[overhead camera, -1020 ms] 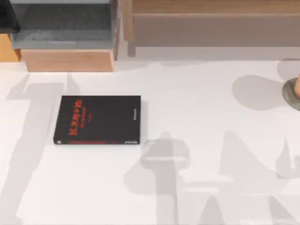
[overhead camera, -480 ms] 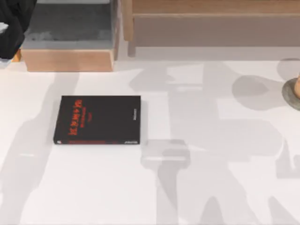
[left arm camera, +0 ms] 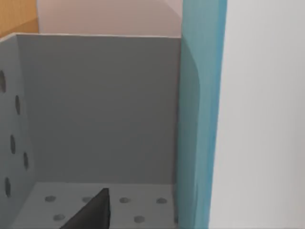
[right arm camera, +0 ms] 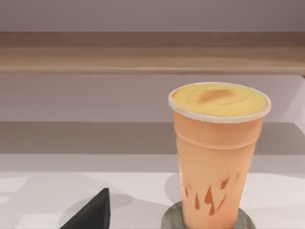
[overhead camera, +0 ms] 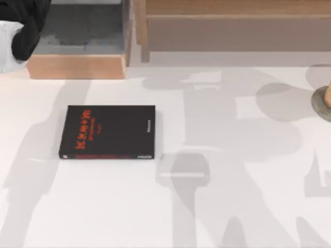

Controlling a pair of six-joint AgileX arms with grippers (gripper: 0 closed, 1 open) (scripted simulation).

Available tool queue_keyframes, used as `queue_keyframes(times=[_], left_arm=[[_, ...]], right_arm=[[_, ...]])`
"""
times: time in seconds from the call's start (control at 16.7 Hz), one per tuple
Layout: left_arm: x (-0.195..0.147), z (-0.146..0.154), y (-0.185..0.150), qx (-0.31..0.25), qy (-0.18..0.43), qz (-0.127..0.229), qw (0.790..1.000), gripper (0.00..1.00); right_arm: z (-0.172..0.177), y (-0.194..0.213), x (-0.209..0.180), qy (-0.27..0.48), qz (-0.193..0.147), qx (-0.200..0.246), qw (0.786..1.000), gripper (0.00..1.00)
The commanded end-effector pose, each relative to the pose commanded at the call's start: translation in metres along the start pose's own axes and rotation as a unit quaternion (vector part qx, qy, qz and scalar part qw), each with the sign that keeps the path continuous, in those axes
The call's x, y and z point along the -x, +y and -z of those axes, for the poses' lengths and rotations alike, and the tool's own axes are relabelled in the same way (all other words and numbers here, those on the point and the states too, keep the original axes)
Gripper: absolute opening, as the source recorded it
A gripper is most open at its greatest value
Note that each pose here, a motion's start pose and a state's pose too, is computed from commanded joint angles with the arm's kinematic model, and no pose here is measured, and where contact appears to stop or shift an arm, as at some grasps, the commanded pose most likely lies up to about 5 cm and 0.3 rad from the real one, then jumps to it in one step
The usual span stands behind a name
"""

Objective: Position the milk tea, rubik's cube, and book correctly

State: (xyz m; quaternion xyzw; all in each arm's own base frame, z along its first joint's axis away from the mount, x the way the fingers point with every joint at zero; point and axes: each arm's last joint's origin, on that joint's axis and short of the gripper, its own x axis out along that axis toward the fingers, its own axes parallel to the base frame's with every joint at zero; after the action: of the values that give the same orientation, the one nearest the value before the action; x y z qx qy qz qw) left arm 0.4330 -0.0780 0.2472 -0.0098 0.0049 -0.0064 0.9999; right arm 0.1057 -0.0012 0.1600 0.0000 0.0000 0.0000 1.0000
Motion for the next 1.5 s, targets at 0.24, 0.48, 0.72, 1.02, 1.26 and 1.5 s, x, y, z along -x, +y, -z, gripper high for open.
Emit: queue_keyframes(times=[0.24,0.48,0.72,1.02,1.26,1.5], left_arm=[[-0.010,-0.001,-0.002,0.000,-0.002,0.002,1.000,1.00],[-0.027,-0.001,-0.002,0.000,-0.002,0.002,1.000,1.00],[-0.030,-0.001,-0.003,0.000,-0.002,0.002,1.000,1.00],[-0.030,-0.001,-0.003,0.000,-0.002,0.002,1.000,0.70],[-0.030,-0.001,-0.003,0.000,-0.002,0.002,1.000,0.40],[-0.030,-0.001,-0.003,0.000,-0.002,0.002,1.000,0.10]], right_arm=[[0.000,0.000,0.000,0.000,0.000,0.000,1.000,1.00],[0.000,0.000,0.000,0.000,0.000,0.000,1.000,1.00],[0.000,0.000,0.000,0.000,0.000,0.000,1.000,1.00],[0.000,0.000,0.000,0.000,0.000,0.000,1.000,1.00],[0.000,0.000,0.000,0.000,0.000,0.000,1.000,1.00],[0.000,0.000,0.000,0.000,0.000,0.000,1.000,1.00]])
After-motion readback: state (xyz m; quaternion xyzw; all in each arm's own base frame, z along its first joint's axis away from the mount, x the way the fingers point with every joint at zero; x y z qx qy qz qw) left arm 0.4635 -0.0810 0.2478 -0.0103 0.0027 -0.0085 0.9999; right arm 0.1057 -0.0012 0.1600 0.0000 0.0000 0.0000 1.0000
